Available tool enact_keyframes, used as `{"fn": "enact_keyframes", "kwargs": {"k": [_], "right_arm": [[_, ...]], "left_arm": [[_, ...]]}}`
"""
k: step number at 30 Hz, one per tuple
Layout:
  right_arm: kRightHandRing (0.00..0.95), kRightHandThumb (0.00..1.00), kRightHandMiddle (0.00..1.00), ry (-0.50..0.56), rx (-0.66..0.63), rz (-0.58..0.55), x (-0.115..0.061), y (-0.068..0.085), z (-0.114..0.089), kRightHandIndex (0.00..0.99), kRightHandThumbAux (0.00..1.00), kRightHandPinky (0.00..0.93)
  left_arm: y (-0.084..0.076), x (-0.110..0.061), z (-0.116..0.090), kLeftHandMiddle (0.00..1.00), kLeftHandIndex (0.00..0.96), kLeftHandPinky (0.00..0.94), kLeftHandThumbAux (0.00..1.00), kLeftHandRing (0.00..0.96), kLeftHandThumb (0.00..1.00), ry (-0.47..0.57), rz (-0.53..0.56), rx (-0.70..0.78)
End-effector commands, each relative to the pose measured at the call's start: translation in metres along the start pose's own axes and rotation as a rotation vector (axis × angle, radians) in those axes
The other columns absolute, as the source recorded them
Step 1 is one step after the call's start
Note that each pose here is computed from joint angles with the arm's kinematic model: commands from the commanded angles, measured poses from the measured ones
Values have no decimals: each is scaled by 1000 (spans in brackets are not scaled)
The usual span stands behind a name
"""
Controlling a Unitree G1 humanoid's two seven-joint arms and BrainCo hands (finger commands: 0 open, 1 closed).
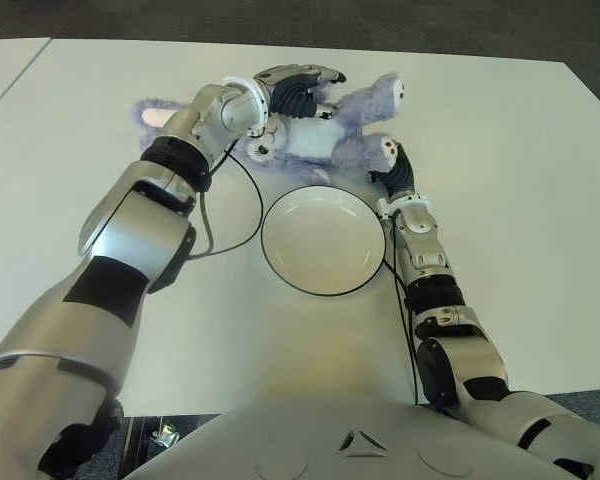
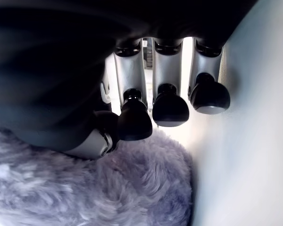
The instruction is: Put the doll into the plate.
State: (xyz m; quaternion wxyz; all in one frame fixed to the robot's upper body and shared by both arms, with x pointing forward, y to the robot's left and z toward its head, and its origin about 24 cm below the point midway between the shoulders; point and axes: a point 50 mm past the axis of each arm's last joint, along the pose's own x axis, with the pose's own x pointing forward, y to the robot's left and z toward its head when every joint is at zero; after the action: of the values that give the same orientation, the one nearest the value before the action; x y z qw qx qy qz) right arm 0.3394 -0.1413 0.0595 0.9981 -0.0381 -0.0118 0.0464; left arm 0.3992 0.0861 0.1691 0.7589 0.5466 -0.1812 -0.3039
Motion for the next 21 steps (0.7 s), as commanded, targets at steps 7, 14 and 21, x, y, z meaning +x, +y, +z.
{"fn": "enact_keyframes", "kwargs": {"k": [7,14,21], "right_arm": [[849,708,854,123,7,2,-10,1,-26,441,717,856],[844,707,852,121,1,1,-10,0,-27,441,716,848],[853,708,858,118,3,2,-11,1,-27,441,716,865]], "left_arm": [[6,-11,-2,0,0,0,332,0,745,-95,27,-117],[12,-16,-2,0,0,0,319,0,792,-143,63,-156],[16,-21,-4,0,0,0,321,0,787,-160,75,-172]]}}
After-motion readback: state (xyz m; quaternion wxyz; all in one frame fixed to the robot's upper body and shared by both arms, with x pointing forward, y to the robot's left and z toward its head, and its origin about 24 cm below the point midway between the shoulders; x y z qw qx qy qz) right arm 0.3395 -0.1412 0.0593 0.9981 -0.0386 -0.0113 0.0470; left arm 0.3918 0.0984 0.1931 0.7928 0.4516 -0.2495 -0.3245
